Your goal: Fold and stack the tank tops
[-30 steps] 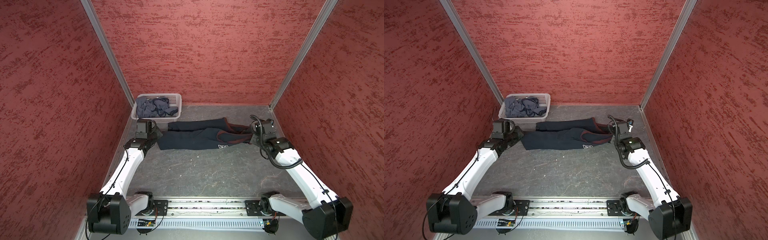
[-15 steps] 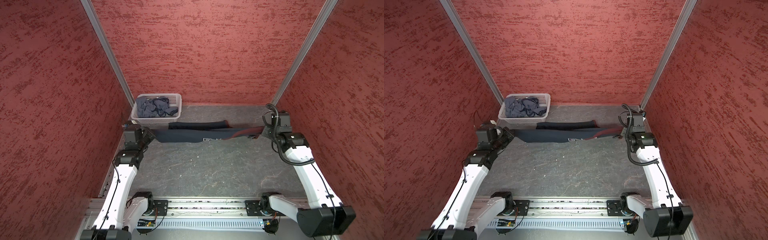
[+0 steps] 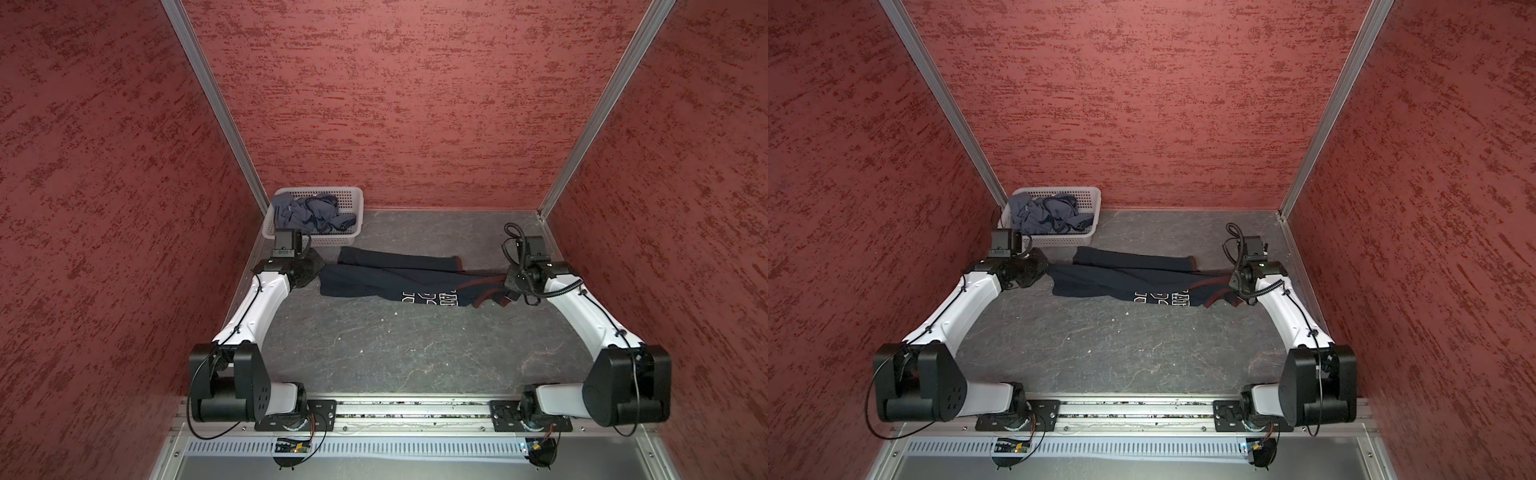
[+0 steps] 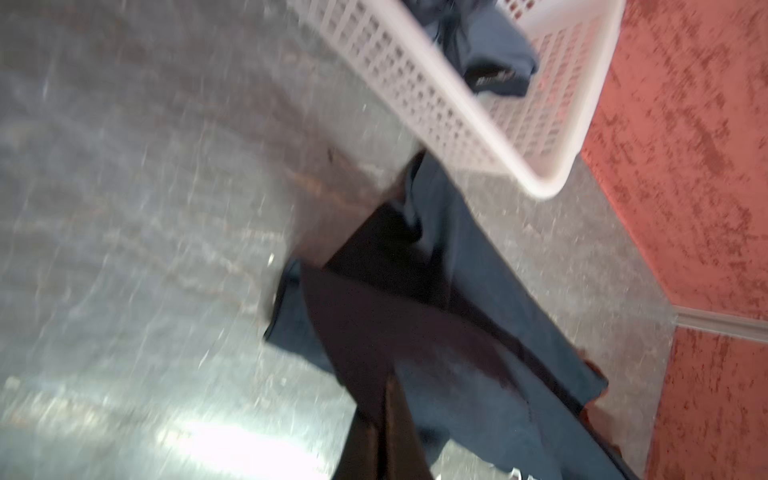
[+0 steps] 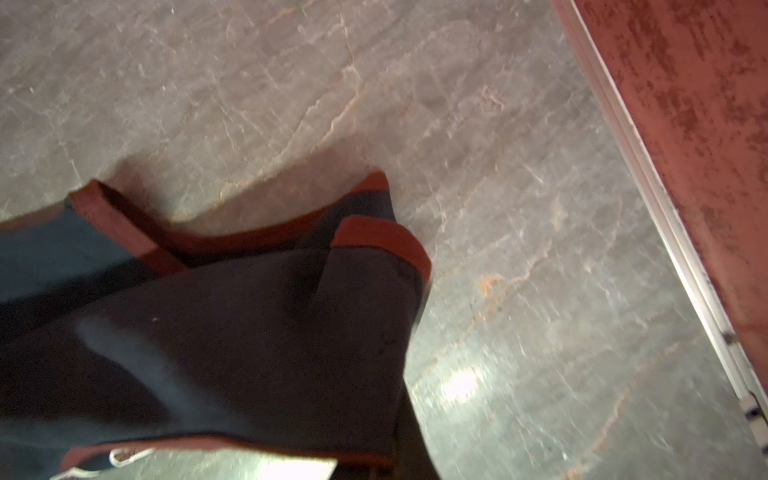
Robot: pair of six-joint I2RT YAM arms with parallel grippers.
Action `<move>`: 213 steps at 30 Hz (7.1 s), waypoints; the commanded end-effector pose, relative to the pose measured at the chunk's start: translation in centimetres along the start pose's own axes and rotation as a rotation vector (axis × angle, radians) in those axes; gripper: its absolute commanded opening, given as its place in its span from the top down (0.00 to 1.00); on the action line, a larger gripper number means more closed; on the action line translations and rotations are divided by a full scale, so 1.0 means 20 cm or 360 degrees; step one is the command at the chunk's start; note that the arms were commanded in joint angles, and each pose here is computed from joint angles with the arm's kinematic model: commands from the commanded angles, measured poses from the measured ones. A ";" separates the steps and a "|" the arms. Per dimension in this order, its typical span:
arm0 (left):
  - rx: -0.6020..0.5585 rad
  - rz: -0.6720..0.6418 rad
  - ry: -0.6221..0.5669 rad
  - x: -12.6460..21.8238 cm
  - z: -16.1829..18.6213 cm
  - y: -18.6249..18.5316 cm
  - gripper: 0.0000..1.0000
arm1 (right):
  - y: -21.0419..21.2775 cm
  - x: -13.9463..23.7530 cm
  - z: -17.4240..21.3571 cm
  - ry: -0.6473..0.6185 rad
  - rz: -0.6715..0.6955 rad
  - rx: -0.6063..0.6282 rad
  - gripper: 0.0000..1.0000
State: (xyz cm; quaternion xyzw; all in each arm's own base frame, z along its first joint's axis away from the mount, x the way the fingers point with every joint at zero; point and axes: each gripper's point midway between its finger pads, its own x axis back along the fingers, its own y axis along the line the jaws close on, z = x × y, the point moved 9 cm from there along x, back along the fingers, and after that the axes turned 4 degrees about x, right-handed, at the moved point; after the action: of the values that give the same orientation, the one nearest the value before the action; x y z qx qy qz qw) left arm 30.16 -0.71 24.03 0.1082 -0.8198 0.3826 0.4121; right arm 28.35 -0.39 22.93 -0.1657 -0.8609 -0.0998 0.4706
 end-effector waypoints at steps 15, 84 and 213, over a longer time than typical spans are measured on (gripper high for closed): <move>-0.0096 0.0817 -0.1217 1.28 -0.01 -0.15 1.00 | -0.27 1.32 -0.23 -0.1204 -0.0268 -0.0267 1.00; 0.0157 0.0077 0.0348 -0.25 0.31 0.19 0.99 | -0.12 -0.03 -0.04 -0.0176 -0.0072 -0.0260 0.29; 0.0069 -0.0251 0.0293 -0.45 0.25 0.00 0.82 | 0.53 -0.24 0.22 0.0136 -0.0564 0.0042 1.00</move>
State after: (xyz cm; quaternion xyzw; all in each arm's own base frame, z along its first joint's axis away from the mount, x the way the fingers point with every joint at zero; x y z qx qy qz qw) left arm 32.03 -5.95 15.71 0.1462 -0.7534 0.3822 0.5148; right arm 29.65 9.82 16.55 -0.0064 -0.8436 -0.1835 0.5047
